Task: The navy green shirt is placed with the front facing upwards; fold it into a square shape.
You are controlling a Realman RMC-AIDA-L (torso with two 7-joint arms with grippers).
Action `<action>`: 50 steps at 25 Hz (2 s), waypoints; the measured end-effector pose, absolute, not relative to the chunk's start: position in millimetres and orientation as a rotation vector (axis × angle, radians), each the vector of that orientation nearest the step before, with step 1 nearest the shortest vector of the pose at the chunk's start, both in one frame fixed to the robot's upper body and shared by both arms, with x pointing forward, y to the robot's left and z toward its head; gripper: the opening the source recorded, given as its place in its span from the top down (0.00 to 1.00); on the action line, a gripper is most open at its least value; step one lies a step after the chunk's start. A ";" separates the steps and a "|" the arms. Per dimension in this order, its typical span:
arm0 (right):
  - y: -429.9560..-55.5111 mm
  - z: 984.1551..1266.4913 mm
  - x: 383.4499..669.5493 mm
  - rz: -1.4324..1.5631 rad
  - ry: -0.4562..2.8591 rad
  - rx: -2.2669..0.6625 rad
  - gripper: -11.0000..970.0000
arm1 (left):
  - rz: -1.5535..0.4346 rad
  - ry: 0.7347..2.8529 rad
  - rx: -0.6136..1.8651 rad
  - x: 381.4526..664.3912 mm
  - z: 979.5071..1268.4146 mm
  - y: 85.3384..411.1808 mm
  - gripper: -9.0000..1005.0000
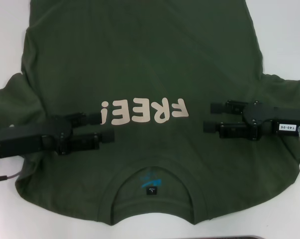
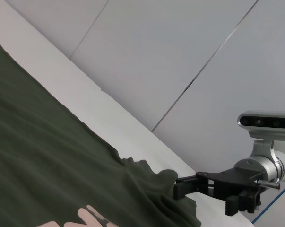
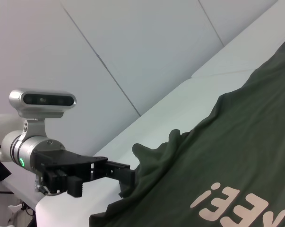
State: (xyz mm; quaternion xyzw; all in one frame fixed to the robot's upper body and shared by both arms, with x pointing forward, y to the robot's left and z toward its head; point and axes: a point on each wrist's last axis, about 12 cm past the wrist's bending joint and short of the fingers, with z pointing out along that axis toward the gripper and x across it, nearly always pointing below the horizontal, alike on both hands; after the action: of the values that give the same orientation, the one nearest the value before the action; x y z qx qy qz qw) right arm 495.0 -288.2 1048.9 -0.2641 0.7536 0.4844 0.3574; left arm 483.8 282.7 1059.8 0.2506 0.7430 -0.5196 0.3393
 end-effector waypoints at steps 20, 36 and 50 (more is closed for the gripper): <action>-293.0 1048.4 495.0 1.241 1.963 -0.647 0.08 | -1.111 2.040 0.466 504.2 1068.2 337.7 0.10; -294.7 1050.1 499.8 1.217 1.964 -0.640 0.08 | -0.946 2.074 0.178 489.6 1062.4 385.5 0.10; -294.7 1048.5 499.5 1.214 1.972 -0.621 0.08 | -0.840 2.113 0.104 484.7 1058.6 405.6 0.10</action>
State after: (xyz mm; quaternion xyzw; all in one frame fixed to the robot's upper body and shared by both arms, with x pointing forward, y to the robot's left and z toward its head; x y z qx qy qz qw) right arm 499.5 -294.7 1048.5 -0.2413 0.7663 0.4718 0.3633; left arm 484.7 405.6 1058.6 0.0415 0.8428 -0.3350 0.4192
